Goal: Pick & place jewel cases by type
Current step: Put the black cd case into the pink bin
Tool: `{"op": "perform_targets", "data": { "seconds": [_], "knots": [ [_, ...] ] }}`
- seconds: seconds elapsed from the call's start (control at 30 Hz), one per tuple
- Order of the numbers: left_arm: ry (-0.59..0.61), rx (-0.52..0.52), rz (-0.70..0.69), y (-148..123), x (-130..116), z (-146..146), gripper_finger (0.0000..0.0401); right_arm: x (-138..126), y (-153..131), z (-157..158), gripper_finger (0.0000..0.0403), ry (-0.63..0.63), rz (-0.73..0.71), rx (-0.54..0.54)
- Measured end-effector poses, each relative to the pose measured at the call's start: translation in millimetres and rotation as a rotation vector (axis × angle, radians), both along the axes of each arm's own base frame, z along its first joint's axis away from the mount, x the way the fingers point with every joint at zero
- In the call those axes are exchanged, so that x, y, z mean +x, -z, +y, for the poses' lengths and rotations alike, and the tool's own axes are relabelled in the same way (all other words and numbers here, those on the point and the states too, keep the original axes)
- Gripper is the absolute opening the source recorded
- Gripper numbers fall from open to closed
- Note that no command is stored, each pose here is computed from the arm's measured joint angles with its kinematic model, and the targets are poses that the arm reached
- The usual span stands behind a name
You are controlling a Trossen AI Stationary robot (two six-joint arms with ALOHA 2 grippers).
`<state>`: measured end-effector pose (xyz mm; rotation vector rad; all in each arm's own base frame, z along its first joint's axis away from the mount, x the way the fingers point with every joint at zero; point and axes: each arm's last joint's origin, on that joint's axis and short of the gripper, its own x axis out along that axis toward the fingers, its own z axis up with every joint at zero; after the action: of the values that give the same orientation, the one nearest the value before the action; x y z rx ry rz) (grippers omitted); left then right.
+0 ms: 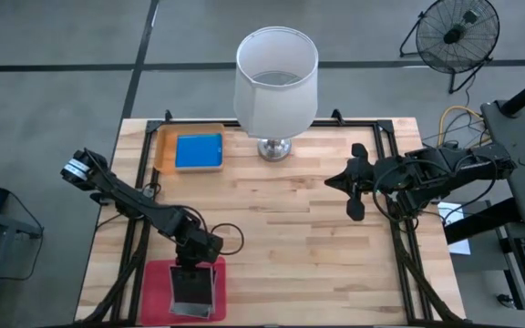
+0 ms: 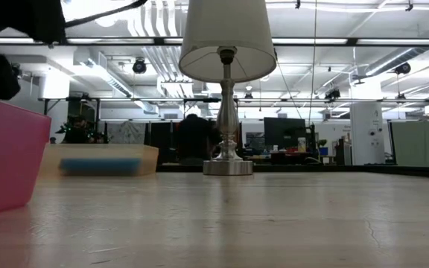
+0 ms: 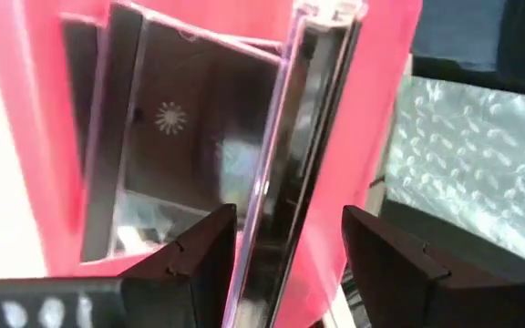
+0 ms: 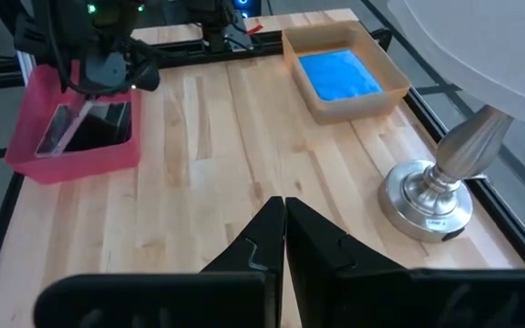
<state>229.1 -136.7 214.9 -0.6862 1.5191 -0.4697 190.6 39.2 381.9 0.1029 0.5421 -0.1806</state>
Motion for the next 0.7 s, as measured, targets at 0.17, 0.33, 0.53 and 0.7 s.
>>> {"op": "perform_targets", "data": {
  "seconds": [0.17, 0.33, 0.53, 0.7],
  "knots": [
    [-0.015, 0.068, -0.059, -10, 5, 0, 0.0181, 0, 0, 0, 0.0008, -0.003, -0.002, -0.003],
    [-0.014, 0.082, -0.056, -7, 4, -1, 0.0181, 0, 0, 0, 0.0008, -0.001, -0.003, 0.000],
    [-0.024, 0.080, 0.020, 13, 4, -5, 0.0181, 0, 0, 0, 0.0008, -0.001, -0.003, 0.000],
    [-0.010, 0.043, 0.053, 11, 2, -6, 0.0181, 0, 0, 0, 0.0008, -0.003, -0.003, -0.003]
  ]
}}
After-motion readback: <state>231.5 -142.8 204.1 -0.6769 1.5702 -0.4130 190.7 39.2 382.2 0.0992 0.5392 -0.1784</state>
